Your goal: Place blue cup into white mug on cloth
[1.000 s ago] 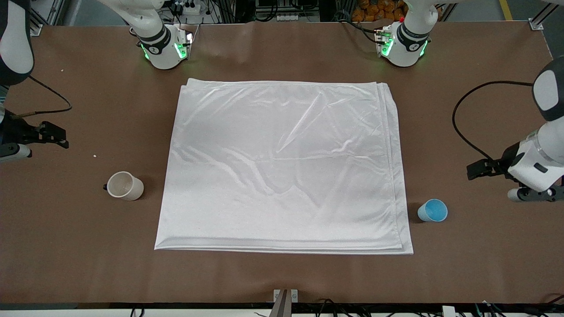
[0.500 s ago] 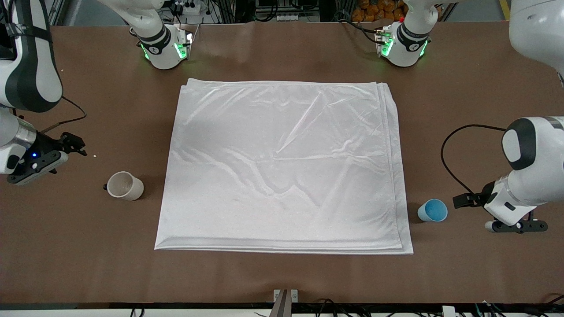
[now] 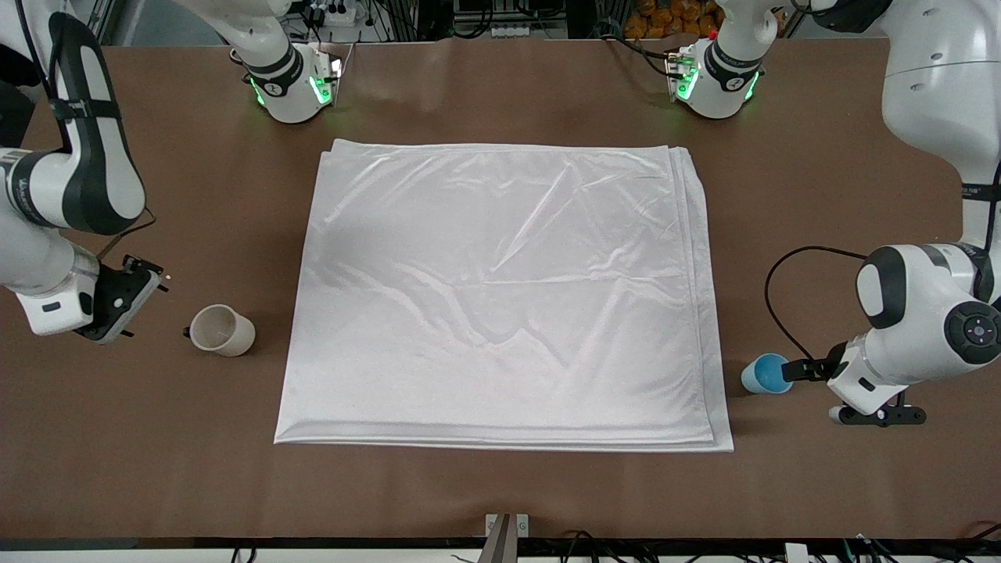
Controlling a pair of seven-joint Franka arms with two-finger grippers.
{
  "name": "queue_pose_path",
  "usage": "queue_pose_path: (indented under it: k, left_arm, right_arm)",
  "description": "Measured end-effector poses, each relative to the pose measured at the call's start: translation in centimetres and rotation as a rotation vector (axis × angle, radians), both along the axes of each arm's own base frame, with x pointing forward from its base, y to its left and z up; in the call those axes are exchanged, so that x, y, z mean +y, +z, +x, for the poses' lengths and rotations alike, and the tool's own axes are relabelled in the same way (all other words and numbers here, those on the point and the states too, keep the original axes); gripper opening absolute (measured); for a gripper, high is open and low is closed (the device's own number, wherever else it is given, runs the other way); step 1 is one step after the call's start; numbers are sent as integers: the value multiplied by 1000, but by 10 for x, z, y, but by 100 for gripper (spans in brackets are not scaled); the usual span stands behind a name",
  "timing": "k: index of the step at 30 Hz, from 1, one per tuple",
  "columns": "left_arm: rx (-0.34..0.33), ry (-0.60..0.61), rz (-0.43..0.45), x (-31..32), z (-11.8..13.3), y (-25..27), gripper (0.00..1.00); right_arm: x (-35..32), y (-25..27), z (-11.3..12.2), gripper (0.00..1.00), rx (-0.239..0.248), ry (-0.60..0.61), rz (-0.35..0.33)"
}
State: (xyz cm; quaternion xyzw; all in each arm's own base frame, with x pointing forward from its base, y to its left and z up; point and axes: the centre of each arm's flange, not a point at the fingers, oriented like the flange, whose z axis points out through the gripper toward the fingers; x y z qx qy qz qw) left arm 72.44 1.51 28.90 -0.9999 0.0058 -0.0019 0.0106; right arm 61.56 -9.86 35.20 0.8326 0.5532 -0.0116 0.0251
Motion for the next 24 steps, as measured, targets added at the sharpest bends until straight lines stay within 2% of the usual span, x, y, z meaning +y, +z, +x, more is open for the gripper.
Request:
queue_pose_path:
  k: [12,21,22,24]
  left_arm:
    - [44,-5,-3,0,-3,-34,100]
    - [51,-8,-6,-1,-3,-59,100]
    - [50,-8,-6,-1,-2,-60,98]
    - [49,-8,-7,-1,-2,-62,84]
  right_arm:
    - [-3,-67,12,100,3,287,1]
    - [-10,-99,12,100,21,413,5]
    - [-11,-100,12,100,21,421,6]
    - [-12,-101,12,100,23,429,6]
